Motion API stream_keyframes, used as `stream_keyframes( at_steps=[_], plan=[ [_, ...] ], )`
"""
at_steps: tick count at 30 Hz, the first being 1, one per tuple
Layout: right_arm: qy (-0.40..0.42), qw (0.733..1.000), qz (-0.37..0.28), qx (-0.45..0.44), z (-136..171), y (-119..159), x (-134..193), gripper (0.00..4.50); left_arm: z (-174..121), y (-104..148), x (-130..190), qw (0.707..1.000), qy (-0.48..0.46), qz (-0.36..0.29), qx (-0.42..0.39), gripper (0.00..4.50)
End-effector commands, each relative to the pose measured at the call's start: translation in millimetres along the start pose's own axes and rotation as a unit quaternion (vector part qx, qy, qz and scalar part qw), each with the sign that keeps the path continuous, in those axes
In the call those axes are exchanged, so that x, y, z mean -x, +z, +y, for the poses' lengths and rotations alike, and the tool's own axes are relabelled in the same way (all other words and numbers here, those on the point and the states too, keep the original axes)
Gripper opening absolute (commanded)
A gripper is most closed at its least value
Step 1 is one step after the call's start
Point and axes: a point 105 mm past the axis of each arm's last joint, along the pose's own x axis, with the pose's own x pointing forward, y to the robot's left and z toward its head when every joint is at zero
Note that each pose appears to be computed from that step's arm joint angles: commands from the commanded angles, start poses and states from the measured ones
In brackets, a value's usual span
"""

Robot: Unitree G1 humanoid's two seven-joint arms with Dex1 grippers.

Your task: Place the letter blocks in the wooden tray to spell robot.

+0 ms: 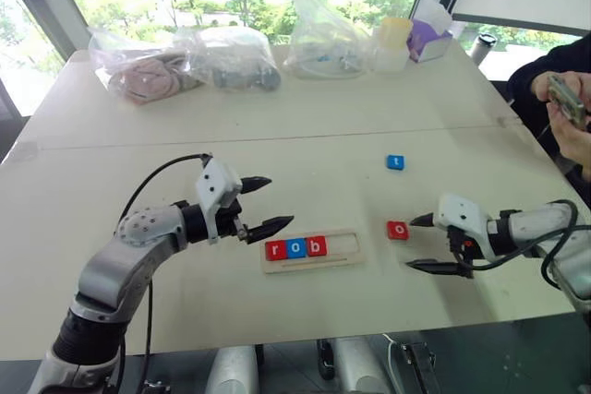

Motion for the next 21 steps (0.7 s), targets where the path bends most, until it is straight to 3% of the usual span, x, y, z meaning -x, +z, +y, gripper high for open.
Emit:
stream_keyframes(
  at_steps=[1,10,14,18,21],
  plan=[
    [-0.006,0.999,-0.019,0.027,-11,5,-3,4.43,-1,8,1,1.000,0.003,-0.012,-0.017,4.50],
    [-0.002,0.999,-0.034,0.030,-18,4,-13,4.43,0,8,3,1.000,0.007,-0.012,-0.019,4.50],
    [-0.002,0.999,-0.040,0.035,-18,5,-15,3.13,0,9,2,1.000,0.006,-0.012,-0.019,4.50],
    [-0.004,0.997,-0.061,0.040,-20,20,-15,1.11,0,8,3,1.000,0.005,-0.011,-0.019,4.50],
    [0.010,0.996,-0.073,0.053,-14,37,-15,1.12,0,8,3,1.000,0.004,-0.011,-0.018,4.50]
  ],
)
